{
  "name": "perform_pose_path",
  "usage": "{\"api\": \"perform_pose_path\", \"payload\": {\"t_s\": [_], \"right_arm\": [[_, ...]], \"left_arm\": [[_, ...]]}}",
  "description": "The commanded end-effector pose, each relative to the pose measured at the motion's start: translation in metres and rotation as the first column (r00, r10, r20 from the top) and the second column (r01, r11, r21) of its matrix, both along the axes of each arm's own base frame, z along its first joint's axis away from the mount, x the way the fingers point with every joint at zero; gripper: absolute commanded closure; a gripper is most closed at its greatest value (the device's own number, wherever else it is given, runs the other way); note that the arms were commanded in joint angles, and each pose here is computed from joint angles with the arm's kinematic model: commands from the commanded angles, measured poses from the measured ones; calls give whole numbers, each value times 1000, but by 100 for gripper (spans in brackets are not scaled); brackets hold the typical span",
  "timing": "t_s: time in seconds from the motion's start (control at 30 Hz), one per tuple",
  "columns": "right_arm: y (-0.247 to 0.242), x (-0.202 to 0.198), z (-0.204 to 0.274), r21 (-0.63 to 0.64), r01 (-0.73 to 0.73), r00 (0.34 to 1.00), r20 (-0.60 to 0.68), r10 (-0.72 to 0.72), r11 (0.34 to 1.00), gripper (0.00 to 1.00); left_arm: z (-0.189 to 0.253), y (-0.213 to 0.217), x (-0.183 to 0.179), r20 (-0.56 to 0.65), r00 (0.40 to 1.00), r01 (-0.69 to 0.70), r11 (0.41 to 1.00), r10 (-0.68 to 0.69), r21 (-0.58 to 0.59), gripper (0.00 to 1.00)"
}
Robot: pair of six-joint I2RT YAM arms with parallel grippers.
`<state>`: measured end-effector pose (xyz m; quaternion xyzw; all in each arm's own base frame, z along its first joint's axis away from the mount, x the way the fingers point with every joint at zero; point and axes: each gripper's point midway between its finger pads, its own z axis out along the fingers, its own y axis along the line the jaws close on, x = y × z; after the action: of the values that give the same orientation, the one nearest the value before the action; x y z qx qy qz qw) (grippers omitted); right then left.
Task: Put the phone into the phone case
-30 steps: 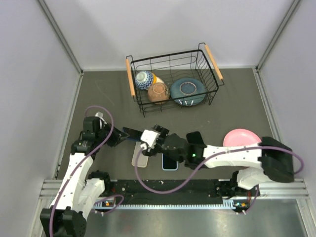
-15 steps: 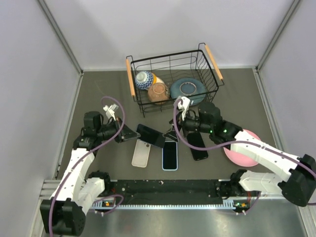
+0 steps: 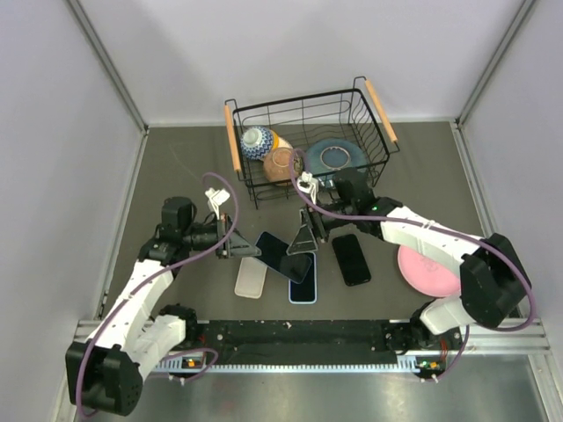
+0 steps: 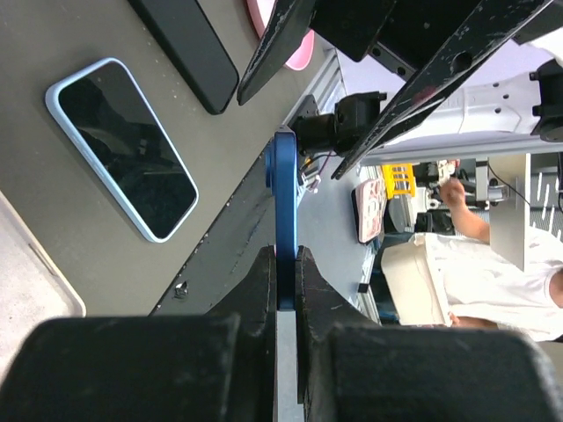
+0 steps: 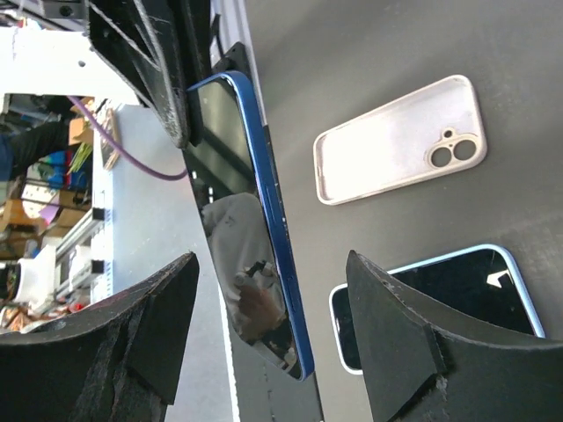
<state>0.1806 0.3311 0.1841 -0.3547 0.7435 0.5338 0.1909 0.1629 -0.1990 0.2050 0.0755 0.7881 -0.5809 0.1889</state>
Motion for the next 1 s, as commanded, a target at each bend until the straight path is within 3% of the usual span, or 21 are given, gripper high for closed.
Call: {"api": "perform_pose_path", "payload": {"t_s": [0.0, 0.27, 0.5, 0.6, 0.67, 0.73, 0.77, 0.83, 0.9, 0.97], "right_arm": [[12, -3, 34, 113, -106, 994, 35, 103, 988, 33], [19, -7, 24, 139, -120, 991, -37, 126, 983, 47], [25, -11, 17, 133, -137, 988, -53, 145, 982, 49], [25, -13, 19, 138, -145, 987, -54, 153, 980, 61], [24, -14, 21, 139, -140, 987, -55, 149, 980, 78], [23, -16, 23, 140, -135, 987, -64, 145, 981, 96], [22, -17, 27, 150, -132, 989, -50, 141, 980, 100], [20, -19, 27, 151, -112, 990, -71, 124, 982, 100], [19, -17, 32, 162, -83, 994, -59, 94, 983, 100], [18, -17, 29, 154, -41, 995, -85, 55, 987, 100]], "left_arm": [[10, -5, -5, 73, 994, 81, 996, -77, -46, 100], [6, -6, -2, 55, 994, 92, 995, -90, -45, 100], [11, -7, -1, 63, 992, 111, 992, -107, -56, 100], [11, -7, 2, 59, 994, 99, 994, -96, -50, 100], [11, -7, 4, 57, 995, 88, 995, -86, -46, 100], [10, -6, 7, 58, 996, 67, 997, -65, -34, 93], [11, -6, 8, 61, 997, 59, 998, -57, -30, 80], [11, -5, 13, 65, 998, 24, 1000, -23, -12, 60], [8, -3, 19, 72, 997, -20, 1000, 19, 18, 33], [8, -1, 23, 84, 996, -44, 998, 40, 40, 22]]}}
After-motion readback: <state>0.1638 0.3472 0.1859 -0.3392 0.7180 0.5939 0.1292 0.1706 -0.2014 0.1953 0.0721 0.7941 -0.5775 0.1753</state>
